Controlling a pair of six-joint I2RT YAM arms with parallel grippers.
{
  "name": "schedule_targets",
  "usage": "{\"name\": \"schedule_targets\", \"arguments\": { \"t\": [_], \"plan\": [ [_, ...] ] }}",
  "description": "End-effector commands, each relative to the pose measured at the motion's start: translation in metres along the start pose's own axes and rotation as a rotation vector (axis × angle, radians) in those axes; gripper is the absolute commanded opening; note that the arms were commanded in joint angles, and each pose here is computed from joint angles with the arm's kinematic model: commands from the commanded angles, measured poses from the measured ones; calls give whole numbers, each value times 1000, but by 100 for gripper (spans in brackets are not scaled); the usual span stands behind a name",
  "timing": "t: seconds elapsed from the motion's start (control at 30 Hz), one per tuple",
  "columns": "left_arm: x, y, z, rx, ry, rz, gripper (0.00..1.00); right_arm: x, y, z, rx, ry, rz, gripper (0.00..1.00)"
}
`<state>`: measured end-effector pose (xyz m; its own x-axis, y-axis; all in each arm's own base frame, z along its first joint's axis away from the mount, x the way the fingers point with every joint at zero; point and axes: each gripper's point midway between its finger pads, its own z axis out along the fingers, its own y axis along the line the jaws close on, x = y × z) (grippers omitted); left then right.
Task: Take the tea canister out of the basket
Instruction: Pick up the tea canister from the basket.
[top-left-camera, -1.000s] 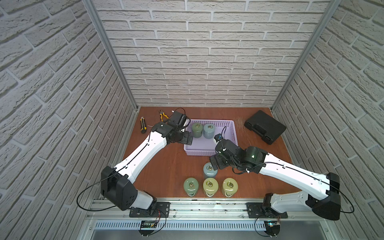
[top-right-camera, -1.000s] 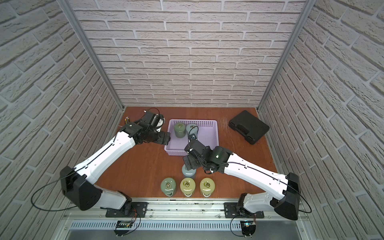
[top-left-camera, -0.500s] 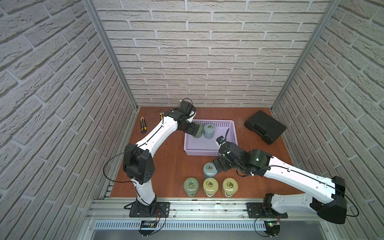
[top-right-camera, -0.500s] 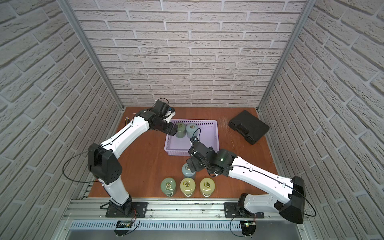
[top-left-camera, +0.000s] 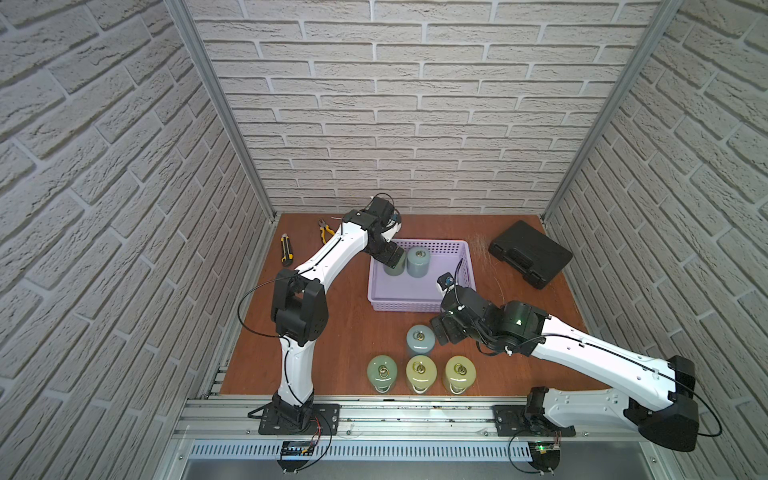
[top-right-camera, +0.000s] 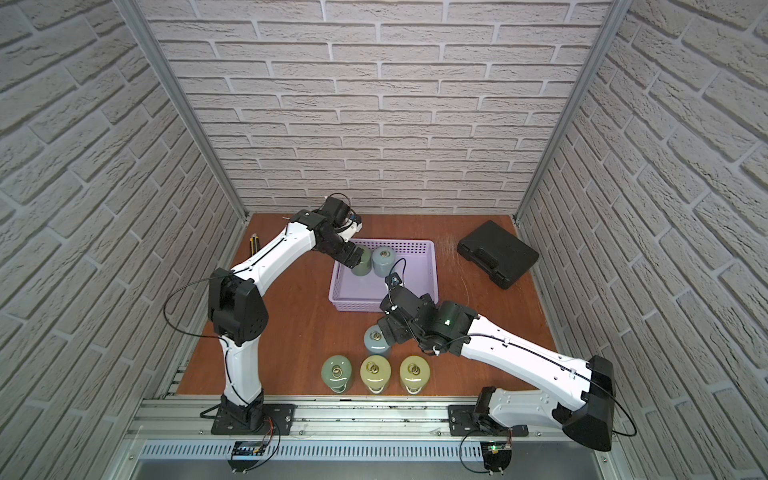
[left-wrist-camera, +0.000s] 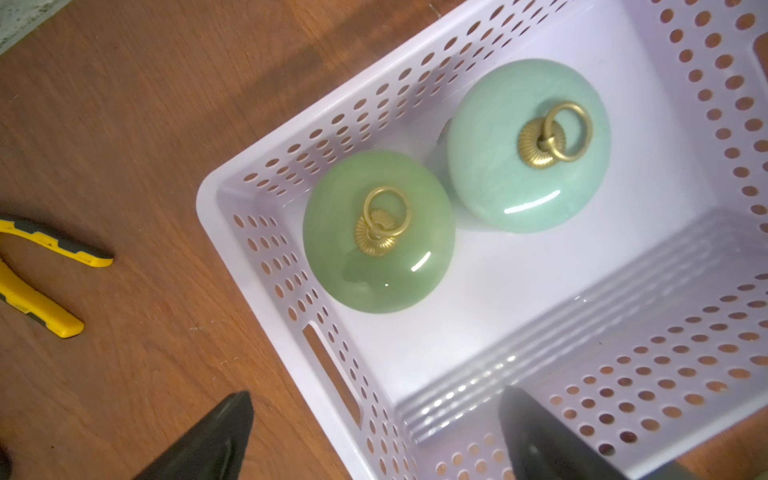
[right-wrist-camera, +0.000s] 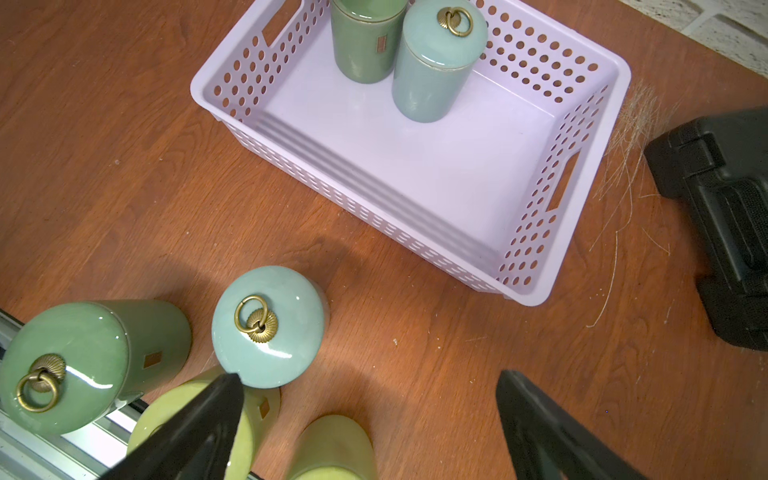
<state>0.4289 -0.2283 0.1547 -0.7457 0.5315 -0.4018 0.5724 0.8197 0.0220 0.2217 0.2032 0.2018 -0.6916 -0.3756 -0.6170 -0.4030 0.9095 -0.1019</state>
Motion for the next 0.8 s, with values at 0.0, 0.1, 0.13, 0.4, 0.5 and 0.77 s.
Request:
{"name": "schedule_targets", "arguments": {
  "t": [0.0,0.1,0.13,0.4,0.5,0.77],
  "plan": [
    [-1,4,6,9,20,25,98,-4,-8,-3,26,-38,21,100],
    [-3,4,15,14,28,34,98,-4,-10,-4,32,-38,23,100],
    [-4,5,18,16,30,35,98,-3,-10,-5,34,-36,24,100],
    [-5,7,39,33,50,44,98,-2,-15,-6,57,-37,38,100],
    [-6,7,46,41,55,44,98,1,-16,-5,62,-30,46,100],
    [-10,6,62,56,58,38,98,6,-22,-7,78,-28,62,100]
  ]
}}
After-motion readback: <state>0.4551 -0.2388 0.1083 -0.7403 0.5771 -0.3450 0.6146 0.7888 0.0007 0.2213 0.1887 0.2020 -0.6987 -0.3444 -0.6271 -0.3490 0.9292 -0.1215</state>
